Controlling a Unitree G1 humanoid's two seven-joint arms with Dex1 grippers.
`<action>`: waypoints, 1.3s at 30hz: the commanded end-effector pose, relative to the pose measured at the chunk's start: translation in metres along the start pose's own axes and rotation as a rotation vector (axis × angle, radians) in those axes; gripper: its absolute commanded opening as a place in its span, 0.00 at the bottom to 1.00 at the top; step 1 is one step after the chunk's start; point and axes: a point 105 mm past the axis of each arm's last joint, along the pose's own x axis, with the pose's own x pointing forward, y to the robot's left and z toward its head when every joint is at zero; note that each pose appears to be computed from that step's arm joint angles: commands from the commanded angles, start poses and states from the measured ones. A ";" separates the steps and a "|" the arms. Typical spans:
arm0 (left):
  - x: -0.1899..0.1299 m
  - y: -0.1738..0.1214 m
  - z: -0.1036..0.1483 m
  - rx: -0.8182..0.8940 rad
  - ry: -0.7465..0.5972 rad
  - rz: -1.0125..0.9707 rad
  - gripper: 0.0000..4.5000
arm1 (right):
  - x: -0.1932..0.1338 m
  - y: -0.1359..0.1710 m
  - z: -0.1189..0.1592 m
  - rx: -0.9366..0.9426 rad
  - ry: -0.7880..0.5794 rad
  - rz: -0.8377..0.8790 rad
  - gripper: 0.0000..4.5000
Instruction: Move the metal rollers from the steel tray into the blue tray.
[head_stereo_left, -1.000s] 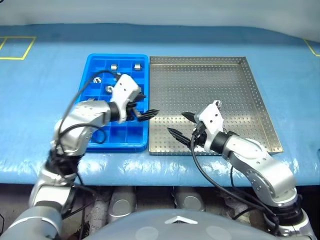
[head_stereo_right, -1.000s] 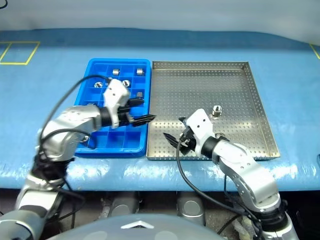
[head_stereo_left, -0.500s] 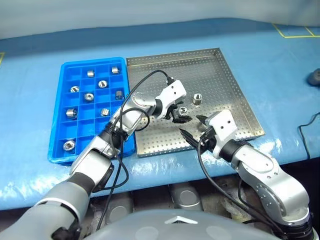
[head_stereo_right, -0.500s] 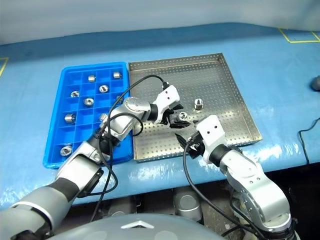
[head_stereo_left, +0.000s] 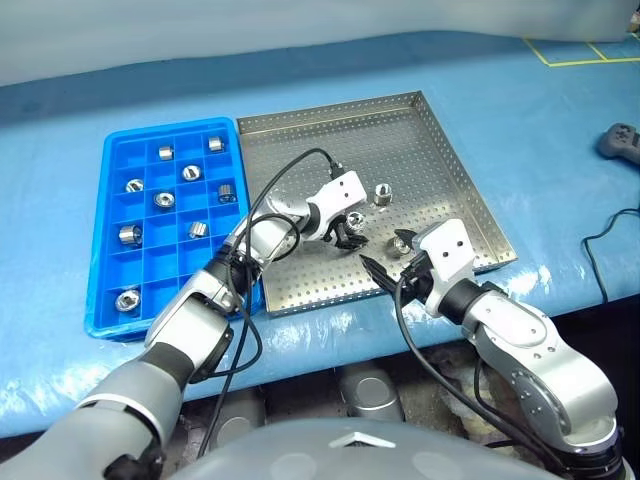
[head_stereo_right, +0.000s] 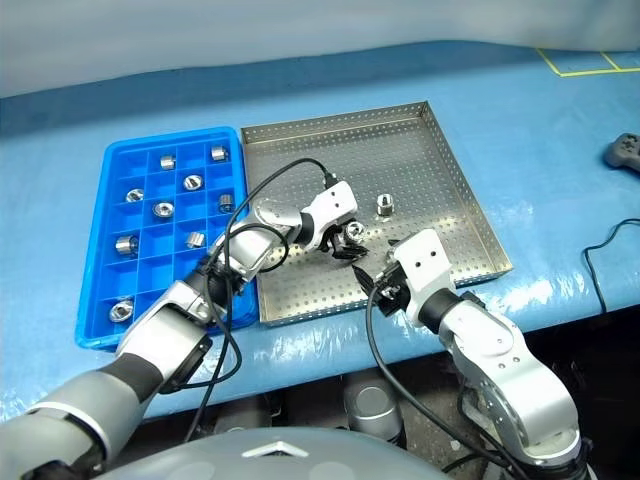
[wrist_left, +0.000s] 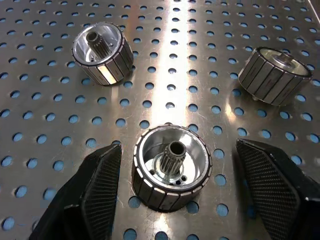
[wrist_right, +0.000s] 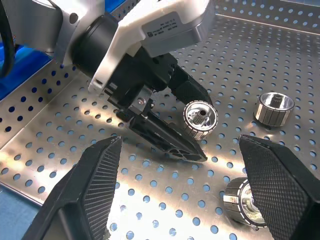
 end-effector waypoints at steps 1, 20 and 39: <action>-0.003 0.000 0.008 -0.006 -0.044 0.004 0.58 | 0.000 0.002 0.009 -0.019 -0.037 0.010 0.87; -0.130 0.048 0.053 0.055 -0.252 0.264 0.37 | 0.012 0.010 0.000 -0.076 0.029 0.127 0.87; -0.245 0.014 -0.057 -0.153 0.130 0.651 0.37 | 0.039 0.034 0.011 -0.129 0.000 0.353 0.87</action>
